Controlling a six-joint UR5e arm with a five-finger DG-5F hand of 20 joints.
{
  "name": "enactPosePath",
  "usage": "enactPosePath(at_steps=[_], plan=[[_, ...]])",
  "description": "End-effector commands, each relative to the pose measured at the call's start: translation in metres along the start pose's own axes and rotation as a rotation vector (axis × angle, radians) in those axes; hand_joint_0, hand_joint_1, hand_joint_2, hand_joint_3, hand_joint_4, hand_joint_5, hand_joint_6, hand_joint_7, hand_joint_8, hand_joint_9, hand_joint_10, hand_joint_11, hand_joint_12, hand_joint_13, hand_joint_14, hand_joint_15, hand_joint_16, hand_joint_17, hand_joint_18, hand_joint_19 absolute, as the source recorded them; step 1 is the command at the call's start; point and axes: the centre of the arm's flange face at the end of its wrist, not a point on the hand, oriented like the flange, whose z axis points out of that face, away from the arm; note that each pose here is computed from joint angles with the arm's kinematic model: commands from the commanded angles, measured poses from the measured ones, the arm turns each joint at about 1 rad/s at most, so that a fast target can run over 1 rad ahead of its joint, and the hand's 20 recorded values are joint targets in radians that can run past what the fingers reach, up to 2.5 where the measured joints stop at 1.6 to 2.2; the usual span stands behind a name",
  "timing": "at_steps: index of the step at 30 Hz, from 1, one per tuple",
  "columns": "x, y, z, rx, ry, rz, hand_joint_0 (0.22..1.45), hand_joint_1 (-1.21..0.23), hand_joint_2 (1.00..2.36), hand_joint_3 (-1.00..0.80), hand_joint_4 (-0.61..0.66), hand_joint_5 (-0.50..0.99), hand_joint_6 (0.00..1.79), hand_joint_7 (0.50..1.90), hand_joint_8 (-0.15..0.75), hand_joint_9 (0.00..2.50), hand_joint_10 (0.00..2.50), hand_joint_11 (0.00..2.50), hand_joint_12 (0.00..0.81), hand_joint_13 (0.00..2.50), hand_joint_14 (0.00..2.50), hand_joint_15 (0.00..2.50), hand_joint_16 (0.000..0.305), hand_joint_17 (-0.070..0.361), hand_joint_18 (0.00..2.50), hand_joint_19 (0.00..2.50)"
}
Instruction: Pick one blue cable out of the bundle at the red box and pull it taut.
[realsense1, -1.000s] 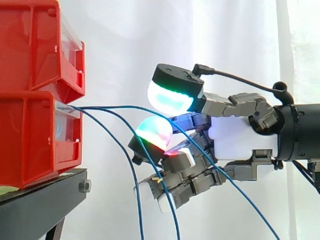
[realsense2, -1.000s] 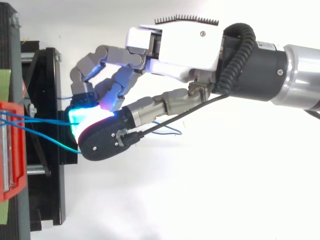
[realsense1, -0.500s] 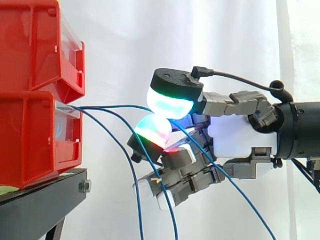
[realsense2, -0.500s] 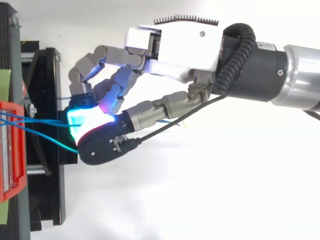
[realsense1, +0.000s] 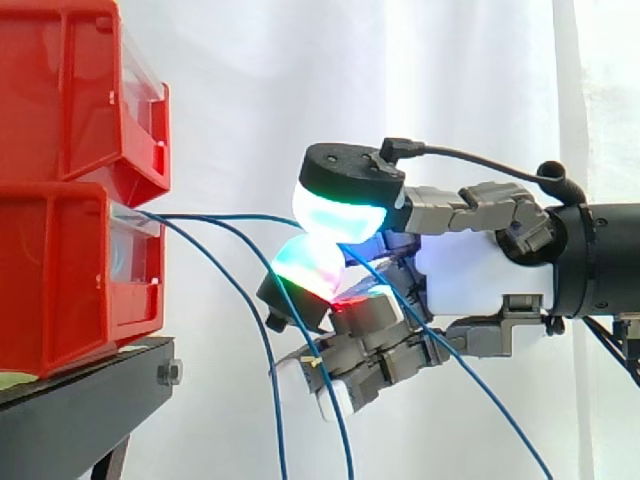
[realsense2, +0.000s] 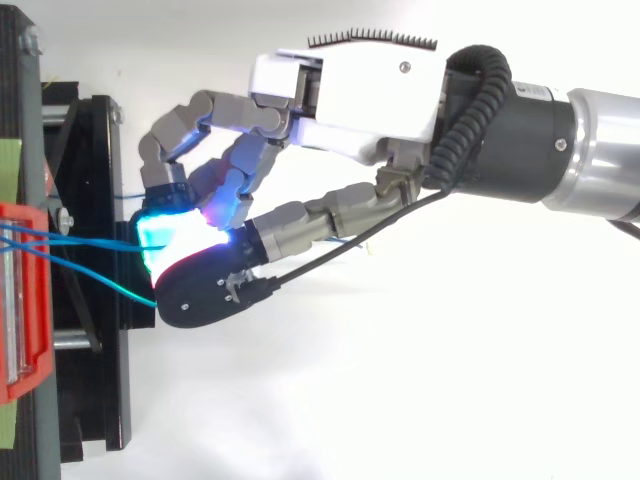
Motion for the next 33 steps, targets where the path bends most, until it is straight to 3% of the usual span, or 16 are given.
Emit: enactPosePath(at_steps=[1, 5, 10, 13, 19, 23, 33], plan=[[-0.0024, -0.0009, -0.0008, 0.008, -0.002, -0.019, 0.57, -0.75, 1.01, -0.35, 0.20, -0.13, 0.89, 1.20, 0.356, 1.13, 0.02, 1.19, 0.364, 0.72, 0.02, 0.42, 0.049, 0.110, 0.66, 0.47], [-0.0024, -0.0013, -0.0013, 0.013, -0.001, -0.023, 0.52, -0.67, 1.00, -0.50, 0.18, -0.13, 0.88, 1.12, 0.368, 1.13, 0.01, 1.17, 0.373, 0.72, 0.02, 0.42, 0.052, 0.116, 0.67, 0.47], [-0.0022, -0.0025, -0.0011, 0.014, -0.001, -0.023, 0.52, -0.54, 1.00, -0.50, 0.17, -0.13, 0.87, 1.08, 0.361, 1.11, 0.02, 1.14, 0.377, 0.71, 0.02, 0.42, 0.052, 0.118, 0.65, 0.48], [-0.0024, -0.0013, -0.0013, 0.013, -0.001, -0.023, 0.58, -0.47, 1.01, -0.41, 0.14, -0.13, 0.86, 1.09, 0.345, 1.10, 0.02, 1.13, 0.363, 0.69, 0.02, 0.43, 0.049, 0.111, 0.61, 0.50], [-0.0024, -0.0013, -0.0013, 0.013, -0.001, -0.023, 0.60, -0.50, 1.01, -0.24, 0.16, -0.13, 0.86, 1.03, 0.378, 1.10, 0.01, 1.09, 0.394, 0.71, 0.02, 0.40, 0.056, 0.126, 0.66, 0.47], [-0.0024, -0.0013, -0.0013, 0.013, -0.001, -0.023, 0.59, -0.61, 1.01, -0.13, 0.18, -0.13, 0.86, 1.05, 0.402, 1.11, 0.01, 1.10, 0.415, 0.73, 0.01, 0.40, 0.060, 0.136, 0.70, 0.42], [-0.0035, 0.0043, -0.0022, 0.007, -0.002, -0.025, 0.61, -0.72, 1.01, -0.05, 0.16, -0.13, 0.88, 1.10, 0.382, 1.09, 0.01, 1.14, 0.394, 0.72, 0.01, 0.39, 0.056, 0.126, 0.70, 0.40]])
